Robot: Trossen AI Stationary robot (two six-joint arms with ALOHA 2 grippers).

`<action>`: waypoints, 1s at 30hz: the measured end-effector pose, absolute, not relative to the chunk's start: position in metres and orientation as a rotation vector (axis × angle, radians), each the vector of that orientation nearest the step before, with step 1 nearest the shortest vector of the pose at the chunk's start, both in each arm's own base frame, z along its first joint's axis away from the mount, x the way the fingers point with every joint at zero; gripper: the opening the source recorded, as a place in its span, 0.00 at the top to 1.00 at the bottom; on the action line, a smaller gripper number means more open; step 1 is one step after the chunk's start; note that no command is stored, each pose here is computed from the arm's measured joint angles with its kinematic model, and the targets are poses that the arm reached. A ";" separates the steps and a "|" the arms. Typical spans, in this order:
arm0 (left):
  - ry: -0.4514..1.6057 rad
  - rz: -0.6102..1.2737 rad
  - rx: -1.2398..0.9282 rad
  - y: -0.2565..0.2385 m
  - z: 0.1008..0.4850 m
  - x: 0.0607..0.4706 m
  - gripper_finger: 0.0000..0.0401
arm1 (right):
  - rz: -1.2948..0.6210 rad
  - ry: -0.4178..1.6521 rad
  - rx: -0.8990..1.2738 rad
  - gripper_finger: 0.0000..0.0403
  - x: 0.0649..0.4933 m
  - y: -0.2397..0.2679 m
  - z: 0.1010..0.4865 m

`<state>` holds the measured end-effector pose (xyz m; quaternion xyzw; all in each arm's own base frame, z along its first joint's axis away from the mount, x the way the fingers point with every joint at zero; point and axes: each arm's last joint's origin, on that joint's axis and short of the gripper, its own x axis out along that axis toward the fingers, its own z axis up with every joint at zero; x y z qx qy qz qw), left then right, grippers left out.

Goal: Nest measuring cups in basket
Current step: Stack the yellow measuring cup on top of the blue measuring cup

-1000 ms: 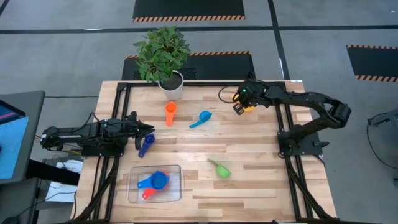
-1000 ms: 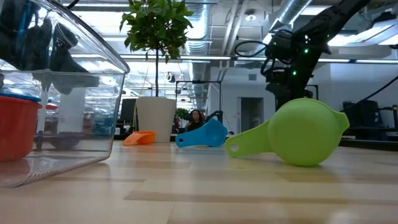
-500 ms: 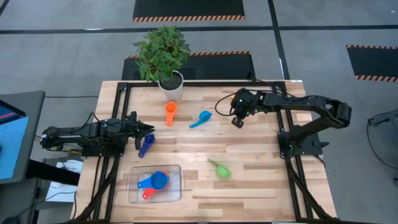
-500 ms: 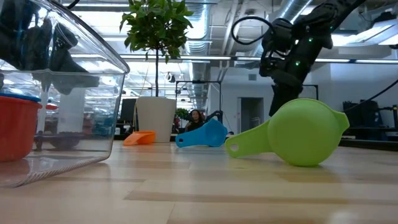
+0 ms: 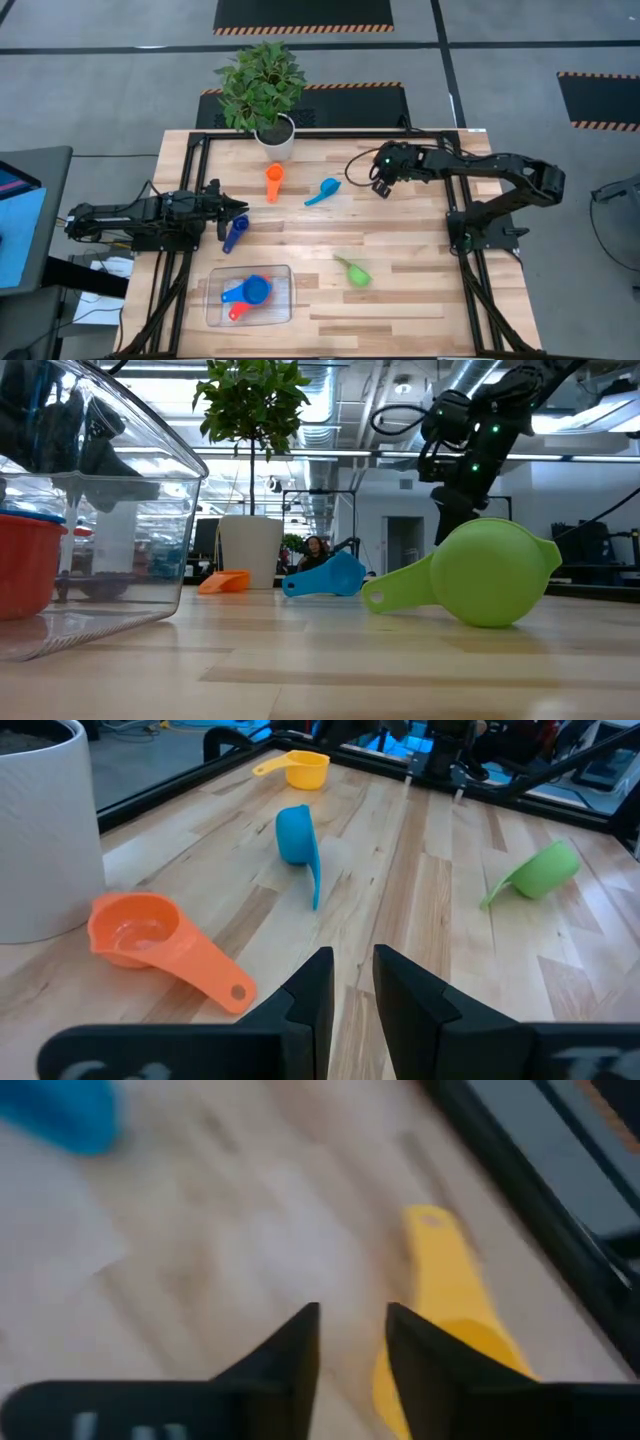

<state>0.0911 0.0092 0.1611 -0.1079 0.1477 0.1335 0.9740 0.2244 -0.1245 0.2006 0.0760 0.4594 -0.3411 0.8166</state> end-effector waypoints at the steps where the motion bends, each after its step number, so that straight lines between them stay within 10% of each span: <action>1: 0.298 0.270 -0.218 0.009 0.161 0.091 0.85 | -0.754 0.970 0.191 0.59 0.223 -0.128 0.201; 9: 0.298 0.269 -0.218 0.009 0.161 0.091 0.85 | -0.854 0.985 0.322 0.36 0.211 -0.138 0.198; 30: 0.297 0.270 -0.220 0.009 0.161 0.091 0.85 | -0.894 1.007 0.433 0.36 0.198 -0.138 0.179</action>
